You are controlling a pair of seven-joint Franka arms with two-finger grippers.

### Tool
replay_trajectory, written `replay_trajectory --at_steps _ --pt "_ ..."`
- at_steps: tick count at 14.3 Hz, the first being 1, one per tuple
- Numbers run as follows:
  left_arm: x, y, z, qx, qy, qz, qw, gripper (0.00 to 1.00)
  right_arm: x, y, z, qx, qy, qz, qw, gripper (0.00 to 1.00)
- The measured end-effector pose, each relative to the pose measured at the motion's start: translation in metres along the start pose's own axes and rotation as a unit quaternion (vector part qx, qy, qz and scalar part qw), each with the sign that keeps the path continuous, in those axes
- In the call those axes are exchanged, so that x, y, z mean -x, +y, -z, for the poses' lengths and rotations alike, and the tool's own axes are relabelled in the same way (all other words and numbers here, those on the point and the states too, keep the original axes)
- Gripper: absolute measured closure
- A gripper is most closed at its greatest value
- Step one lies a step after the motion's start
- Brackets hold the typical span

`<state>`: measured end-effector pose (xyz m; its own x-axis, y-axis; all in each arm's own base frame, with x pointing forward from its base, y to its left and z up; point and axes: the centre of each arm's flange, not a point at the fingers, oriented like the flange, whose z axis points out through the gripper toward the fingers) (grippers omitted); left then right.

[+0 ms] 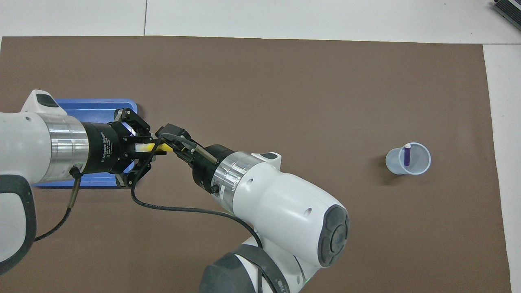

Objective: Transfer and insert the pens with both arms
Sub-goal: 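Grasp the yellow pen's free end with the right gripper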

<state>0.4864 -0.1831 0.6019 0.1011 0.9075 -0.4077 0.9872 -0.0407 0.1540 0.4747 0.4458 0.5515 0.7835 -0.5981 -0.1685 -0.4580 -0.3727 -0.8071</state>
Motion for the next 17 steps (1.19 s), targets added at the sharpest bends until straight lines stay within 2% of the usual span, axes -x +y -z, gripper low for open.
replay_trajectory --at_steps 2,4,8,9,10,17 --pt "0.0 -0.0001 0.0 0.0 0.0 0.0 1.0 0.82 0.0014 0.0013 -0.0014 0.006 -0.004 0.0 1.0 0.4" --pt "0.0 -0.0002 0.0 0.0 0.0 0.0 1.0 0.82 0.0025 0.0027 -0.0028 0.012 -0.008 0.0 1.0 0.59" --pt "0.0003 -0.0007 0.0007 0.0 0.0 0.0 1.0 0.82 0.0023 0.0039 -0.0033 0.02 -0.012 0.0 1.0 0.6" --pt "0.0004 -0.0012 0.0003 -0.001 0.0 0.0 1.0 0.82 0.0014 0.0035 -0.0026 0.024 -0.015 0.0 1.0 0.67" --pt "0.0004 -0.0017 -0.0006 -0.002 0.001 0.0 1.0 0.82 -0.0002 0.0024 -0.0008 0.029 -0.018 0.0 0.999 0.7" --pt "0.0 -0.0035 -0.0012 -0.003 0.001 0.0 1.0 0.82 -0.0045 0.0001 0.0054 0.04 -0.025 0.008 0.999 0.7"
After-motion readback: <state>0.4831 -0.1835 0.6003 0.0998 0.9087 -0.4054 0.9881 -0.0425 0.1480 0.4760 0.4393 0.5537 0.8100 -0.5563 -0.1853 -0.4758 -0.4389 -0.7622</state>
